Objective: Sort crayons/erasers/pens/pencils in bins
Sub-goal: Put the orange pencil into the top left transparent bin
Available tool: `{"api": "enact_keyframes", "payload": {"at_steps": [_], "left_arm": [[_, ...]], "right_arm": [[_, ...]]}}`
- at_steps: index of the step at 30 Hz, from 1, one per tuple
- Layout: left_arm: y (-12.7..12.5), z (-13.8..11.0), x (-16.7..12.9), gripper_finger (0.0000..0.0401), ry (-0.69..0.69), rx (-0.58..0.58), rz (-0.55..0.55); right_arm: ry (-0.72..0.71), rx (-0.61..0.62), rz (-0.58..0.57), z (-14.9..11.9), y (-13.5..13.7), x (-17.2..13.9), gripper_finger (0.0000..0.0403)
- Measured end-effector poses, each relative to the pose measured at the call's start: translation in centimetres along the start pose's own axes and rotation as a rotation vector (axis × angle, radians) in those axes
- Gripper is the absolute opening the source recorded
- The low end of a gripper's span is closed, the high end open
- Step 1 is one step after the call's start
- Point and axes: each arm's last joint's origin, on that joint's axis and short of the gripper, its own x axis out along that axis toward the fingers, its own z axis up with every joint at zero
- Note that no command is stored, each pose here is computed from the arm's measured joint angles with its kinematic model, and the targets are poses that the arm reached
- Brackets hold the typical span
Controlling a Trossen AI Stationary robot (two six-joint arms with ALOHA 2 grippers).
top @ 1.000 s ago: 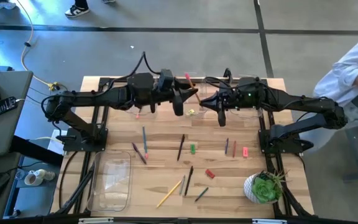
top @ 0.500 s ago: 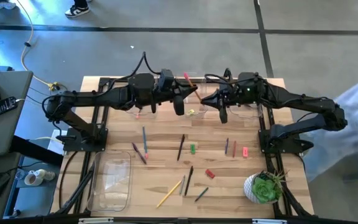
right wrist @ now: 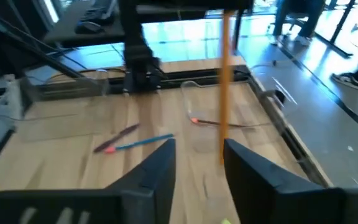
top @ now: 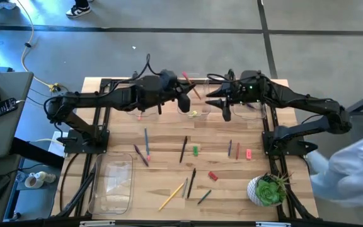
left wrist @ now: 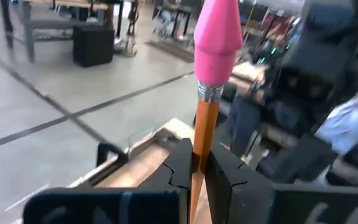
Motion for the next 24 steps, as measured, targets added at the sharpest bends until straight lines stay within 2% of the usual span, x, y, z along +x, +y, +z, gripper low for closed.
{"api": "enact_keyframes", "payload": {"at_steps": [5,15,24], "left_arm": [[1.4,-0.5,-0.3,0.0006,0.089,-0.027,0.112],[6.0,-0.3,-3.3,0.0006,0.288,-0.061,0.339],[10.8,-1.9,-5.8,0.0006,0.603,-0.050,0.644]], "right_arm": [[0.038,0.005,-0.043,-0.4,-0.6,-0.1,0.0155],[0.059,-0.014,-0.073,-0.6,-1.3,-0.2,0.0161],[0.059,-0.022,-0.076,-0.6,-1.4,-0.2,0.0161]]}}
